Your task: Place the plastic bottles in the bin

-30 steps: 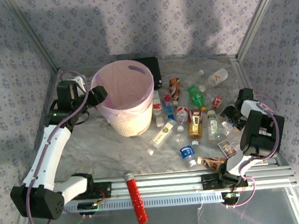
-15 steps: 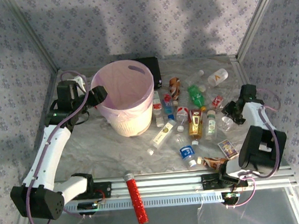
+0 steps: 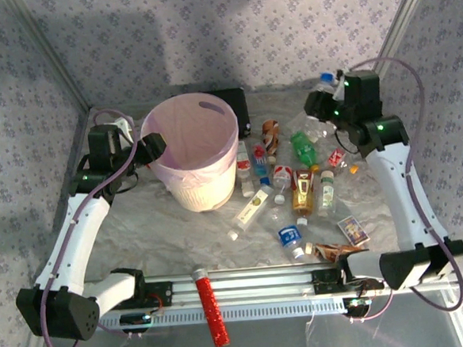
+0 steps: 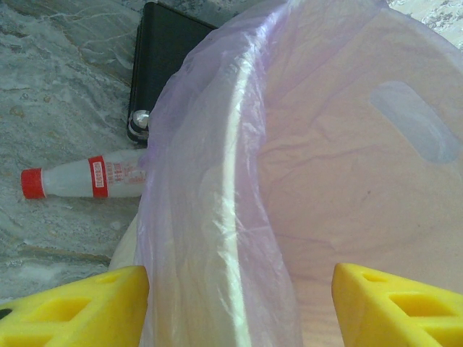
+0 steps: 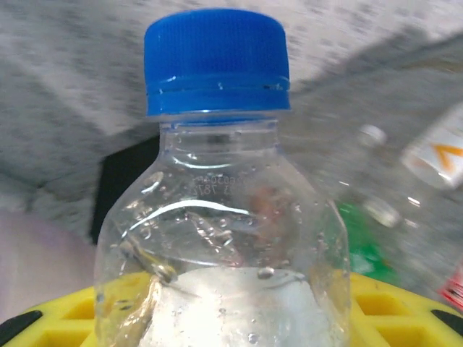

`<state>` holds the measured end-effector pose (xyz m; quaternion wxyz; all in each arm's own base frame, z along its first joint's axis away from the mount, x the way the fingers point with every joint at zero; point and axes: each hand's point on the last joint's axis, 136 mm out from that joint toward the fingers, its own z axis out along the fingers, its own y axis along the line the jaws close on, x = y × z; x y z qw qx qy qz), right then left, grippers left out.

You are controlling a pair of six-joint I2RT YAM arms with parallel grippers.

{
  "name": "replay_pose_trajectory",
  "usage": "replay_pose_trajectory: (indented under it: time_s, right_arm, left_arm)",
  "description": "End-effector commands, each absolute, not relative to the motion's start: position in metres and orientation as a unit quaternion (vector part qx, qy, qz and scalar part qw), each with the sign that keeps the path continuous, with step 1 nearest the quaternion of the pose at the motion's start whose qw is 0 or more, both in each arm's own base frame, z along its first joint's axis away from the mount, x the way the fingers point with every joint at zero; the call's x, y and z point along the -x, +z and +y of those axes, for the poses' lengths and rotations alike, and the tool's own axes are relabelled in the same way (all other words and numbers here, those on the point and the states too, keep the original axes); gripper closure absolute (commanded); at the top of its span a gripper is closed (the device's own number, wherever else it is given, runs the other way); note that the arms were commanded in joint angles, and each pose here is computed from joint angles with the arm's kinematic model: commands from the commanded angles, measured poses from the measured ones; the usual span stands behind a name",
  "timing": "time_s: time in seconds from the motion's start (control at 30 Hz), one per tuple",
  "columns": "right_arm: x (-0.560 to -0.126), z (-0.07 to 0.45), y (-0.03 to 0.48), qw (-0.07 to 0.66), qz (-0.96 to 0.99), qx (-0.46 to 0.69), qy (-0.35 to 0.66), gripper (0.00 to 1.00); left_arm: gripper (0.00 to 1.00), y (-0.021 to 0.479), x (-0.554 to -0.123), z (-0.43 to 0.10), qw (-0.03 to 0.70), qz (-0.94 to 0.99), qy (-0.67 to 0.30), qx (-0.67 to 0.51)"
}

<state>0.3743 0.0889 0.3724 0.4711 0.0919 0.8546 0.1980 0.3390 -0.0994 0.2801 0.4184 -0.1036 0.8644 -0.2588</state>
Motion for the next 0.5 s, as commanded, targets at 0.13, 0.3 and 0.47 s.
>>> replay_pose_trajectory:
  time_s: [0.13,0.3,0.47]
  right_arm:
    - [-0.381,0.204,0.409,0.470,0.847,0.038,0.247,0.49]
    - [-0.381,0.292,0.407,0.449,0.841,0.126,0.275,0.49]
    - [-0.382,0.350,0.381,0.413,0.853,0.189,0.258,0.49]
  left_arm:
    - [0.33,0.275,-0.341,-0.109,0.409,0.870,-0.261,0.085]
    - [0.33,0.276,-0.342,-0.112,0.409,0.869,-0.266,0.083]
    - [0.34,0.276,-0.342,-0.114,0.408,0.869,-0.267,0.081]
